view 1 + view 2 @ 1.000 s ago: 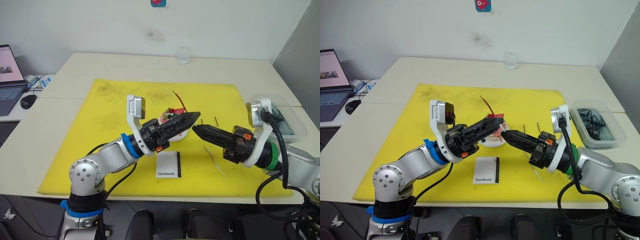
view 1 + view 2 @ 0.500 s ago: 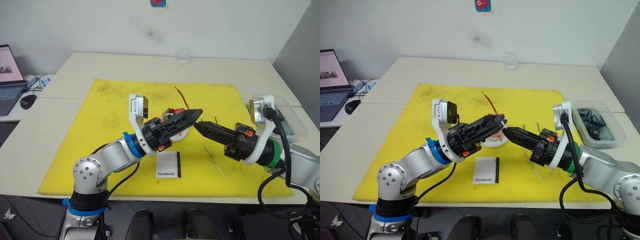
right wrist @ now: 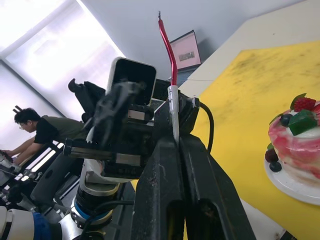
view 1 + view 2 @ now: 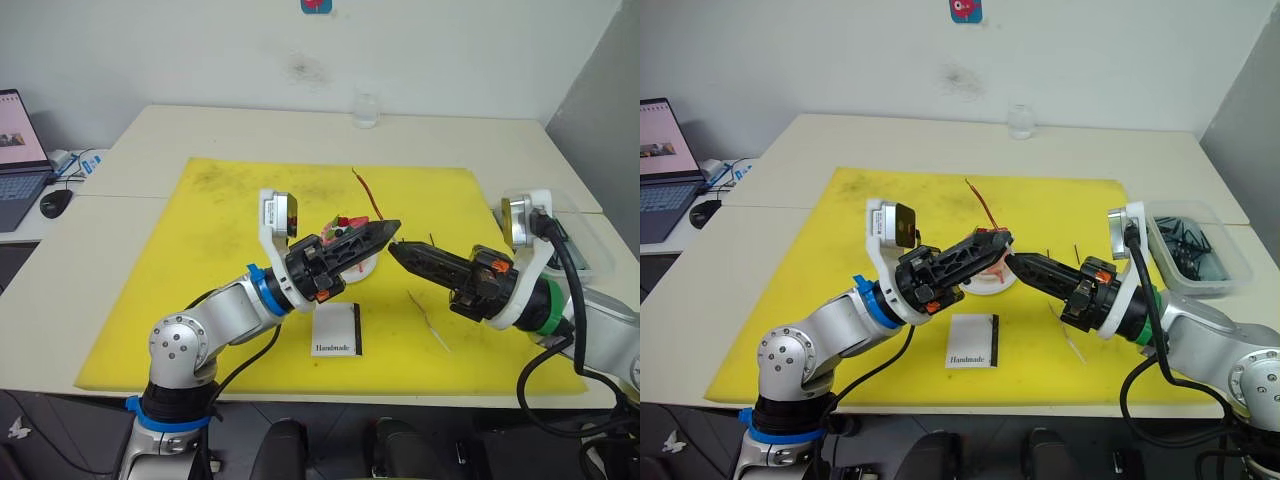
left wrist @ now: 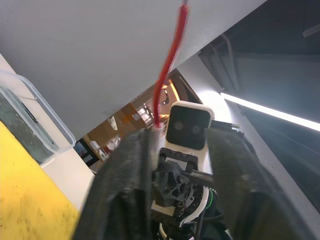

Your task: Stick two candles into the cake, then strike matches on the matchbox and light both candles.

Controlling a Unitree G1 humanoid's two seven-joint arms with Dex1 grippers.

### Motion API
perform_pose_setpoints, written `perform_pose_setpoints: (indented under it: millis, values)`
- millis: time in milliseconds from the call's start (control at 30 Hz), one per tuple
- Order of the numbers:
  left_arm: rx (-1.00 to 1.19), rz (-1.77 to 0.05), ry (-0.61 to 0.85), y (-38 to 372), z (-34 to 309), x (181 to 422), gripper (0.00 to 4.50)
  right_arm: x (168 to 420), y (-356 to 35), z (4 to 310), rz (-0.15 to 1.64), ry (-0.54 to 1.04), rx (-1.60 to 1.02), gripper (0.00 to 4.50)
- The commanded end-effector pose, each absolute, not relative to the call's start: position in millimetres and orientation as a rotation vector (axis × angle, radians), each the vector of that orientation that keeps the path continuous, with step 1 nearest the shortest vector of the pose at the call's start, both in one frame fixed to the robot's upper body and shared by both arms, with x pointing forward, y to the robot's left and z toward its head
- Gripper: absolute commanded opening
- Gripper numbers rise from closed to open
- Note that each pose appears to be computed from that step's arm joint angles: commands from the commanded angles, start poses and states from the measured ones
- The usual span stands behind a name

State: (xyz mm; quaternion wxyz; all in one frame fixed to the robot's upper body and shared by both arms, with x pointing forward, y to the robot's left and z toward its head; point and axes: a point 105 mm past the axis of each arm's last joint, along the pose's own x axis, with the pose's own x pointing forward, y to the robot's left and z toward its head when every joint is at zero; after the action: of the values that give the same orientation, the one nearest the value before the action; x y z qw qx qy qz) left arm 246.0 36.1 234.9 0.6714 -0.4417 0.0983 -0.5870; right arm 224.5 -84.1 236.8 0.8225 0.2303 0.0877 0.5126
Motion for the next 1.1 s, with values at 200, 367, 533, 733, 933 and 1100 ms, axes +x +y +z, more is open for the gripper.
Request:
perform_pose_setpoints:
  millis: [200, 367, 533, 733, 933, 1100]
  values:
    - [-0.966, -1.369, 0.209, 32, 238, 240, 0.05, 219, -80, 240, 1.116, 0.182, 0.471, 0.00]
    - [-0.946, -1.364, 0.199, 32, 237, 239, 0.05, 219, -81, 239, 1.111, 0.189, 0.481, 0.00]
    - [-0.814, -1.318, 0.113, 39, 246, 246, 0.00, 217, -87, 232, 1.102, 0.203, 0.333, 1.28]
    - [-0.520, -1.222, -0.009, 66, 262, 265, 0.00, 227, -96, 236, 1.063, 0.145, 0.038, 3.35]
    - [-0.222, -1.040, -0.084, 97, 253, 301, 0.00, 233, -87, 235, 1.092, 0.089, -0.213, 4.47]
    - [-0.076, -0.966, -0.098, 110, 231, 328, 0.00, 245, -82, 226, 1.050, 0.075, -0.293, 4.47]
